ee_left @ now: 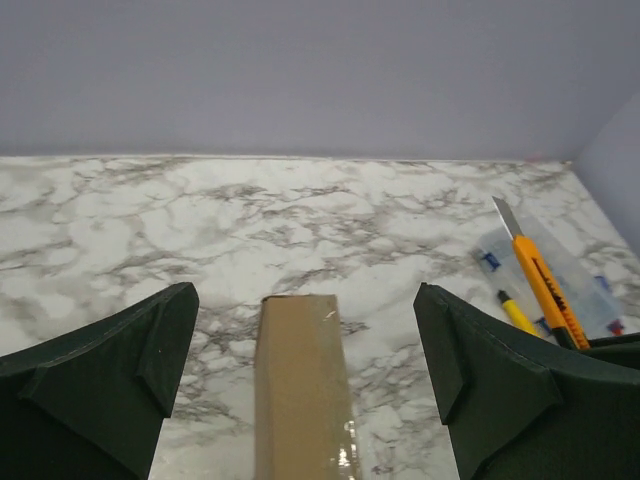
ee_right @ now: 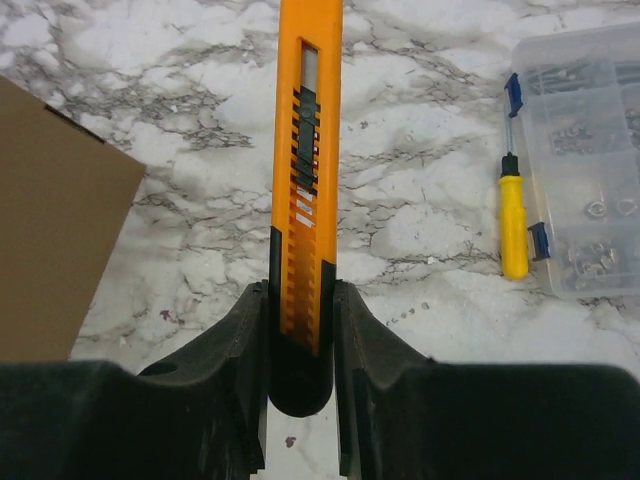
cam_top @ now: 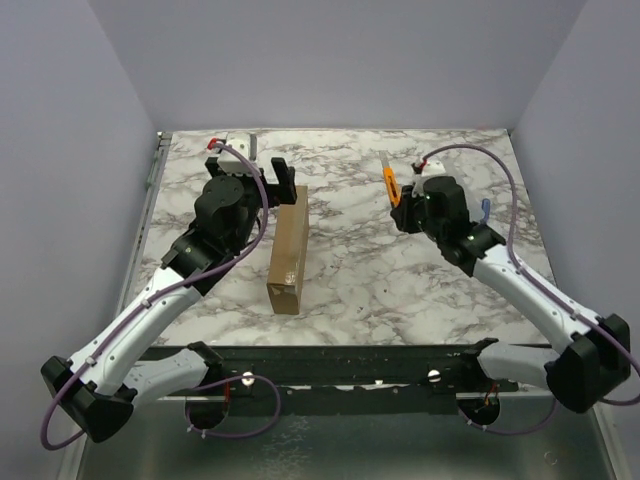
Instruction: Unpack the express box
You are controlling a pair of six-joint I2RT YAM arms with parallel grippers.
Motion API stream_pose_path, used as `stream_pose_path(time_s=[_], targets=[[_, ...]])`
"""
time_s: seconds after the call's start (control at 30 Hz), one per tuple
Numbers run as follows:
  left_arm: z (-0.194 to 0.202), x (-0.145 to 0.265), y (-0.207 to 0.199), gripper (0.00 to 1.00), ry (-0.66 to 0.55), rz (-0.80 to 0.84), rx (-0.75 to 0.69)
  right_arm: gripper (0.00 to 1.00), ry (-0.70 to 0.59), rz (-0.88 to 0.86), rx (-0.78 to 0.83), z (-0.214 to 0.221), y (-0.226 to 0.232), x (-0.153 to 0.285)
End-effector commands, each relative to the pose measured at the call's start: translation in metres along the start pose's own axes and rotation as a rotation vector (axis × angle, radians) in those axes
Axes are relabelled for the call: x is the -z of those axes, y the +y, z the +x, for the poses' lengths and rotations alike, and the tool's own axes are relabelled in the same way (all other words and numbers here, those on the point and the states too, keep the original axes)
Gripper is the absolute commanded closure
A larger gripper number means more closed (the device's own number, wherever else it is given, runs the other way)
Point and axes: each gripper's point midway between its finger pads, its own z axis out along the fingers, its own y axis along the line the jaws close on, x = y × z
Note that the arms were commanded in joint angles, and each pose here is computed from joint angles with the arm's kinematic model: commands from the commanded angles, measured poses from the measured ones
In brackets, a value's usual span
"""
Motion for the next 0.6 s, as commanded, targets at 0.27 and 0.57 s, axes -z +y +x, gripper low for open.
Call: stream_pose_path(time_s=[0.27,0.57], targets=[[0.028,0.022,-0.147,0.01,0.394,0.629,0.523,0.99,-0.292,-0.125,-0.024,-0.044,0.005,0.090],[0.041,0.033,-0.199,0.01,0.396,0.796,0.715,0.99,-0.303,-0.334,0.040,-0.049,0.040,0.108]])
